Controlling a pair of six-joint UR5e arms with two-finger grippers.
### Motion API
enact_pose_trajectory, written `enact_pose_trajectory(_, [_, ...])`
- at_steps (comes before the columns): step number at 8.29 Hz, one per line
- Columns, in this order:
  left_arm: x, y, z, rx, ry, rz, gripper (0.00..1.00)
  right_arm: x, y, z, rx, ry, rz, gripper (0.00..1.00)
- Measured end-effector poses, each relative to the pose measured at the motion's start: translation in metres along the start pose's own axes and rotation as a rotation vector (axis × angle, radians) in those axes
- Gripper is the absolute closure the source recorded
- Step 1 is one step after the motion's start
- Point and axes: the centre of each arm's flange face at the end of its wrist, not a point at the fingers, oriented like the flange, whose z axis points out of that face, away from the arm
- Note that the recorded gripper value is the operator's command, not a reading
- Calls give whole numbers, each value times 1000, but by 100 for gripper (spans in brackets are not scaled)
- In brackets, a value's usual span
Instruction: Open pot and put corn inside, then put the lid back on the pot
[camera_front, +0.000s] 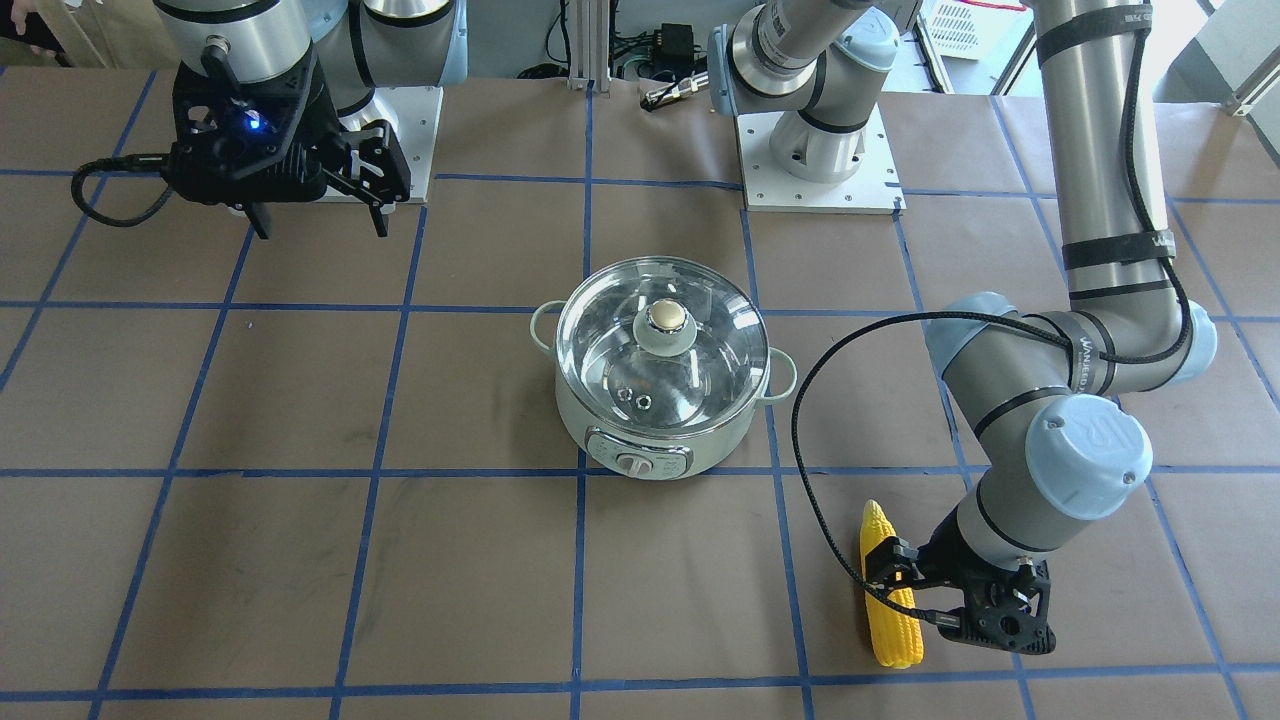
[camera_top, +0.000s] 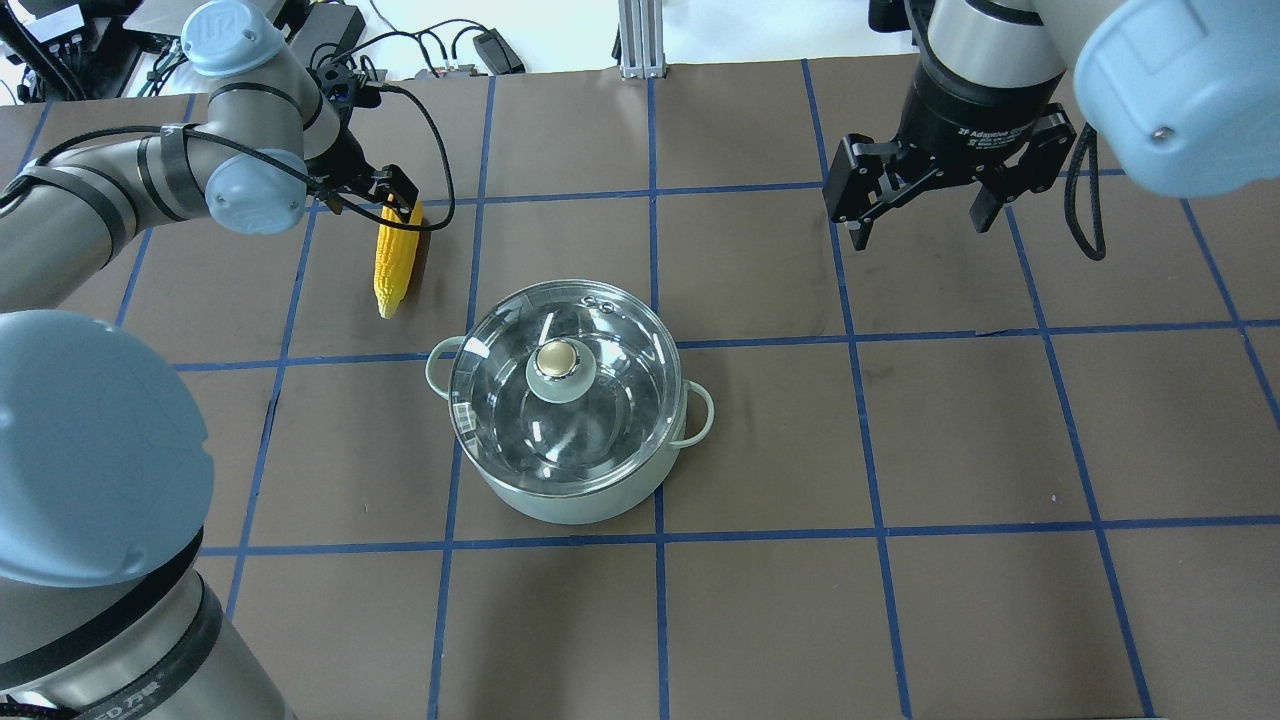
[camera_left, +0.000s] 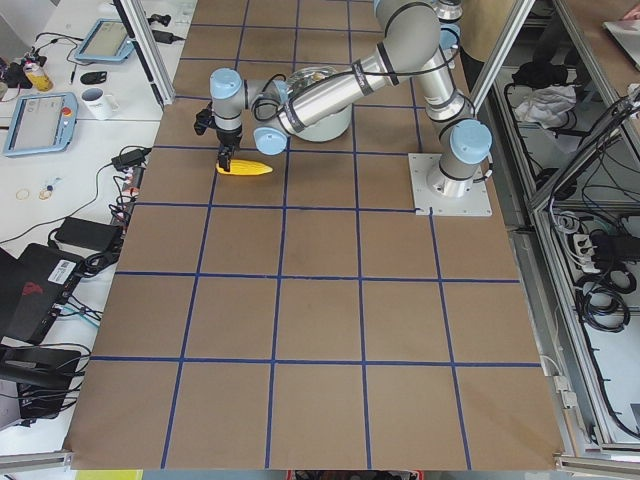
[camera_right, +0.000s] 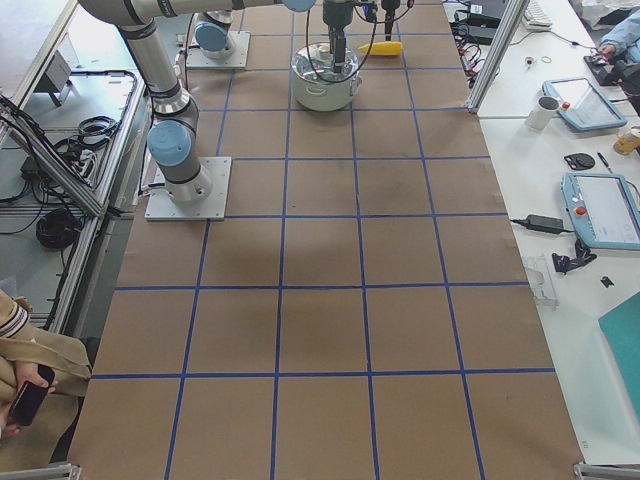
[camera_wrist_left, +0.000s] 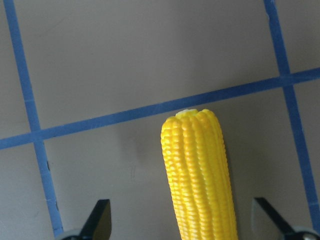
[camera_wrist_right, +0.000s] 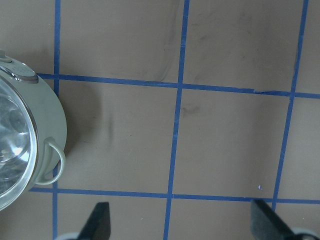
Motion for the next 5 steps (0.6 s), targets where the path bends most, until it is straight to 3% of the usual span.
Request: enact_pose_trajectory(5, [5, 0, 34, -27, 63, -24, 0, 0, -3, 0, 1, -13, 1, 0])
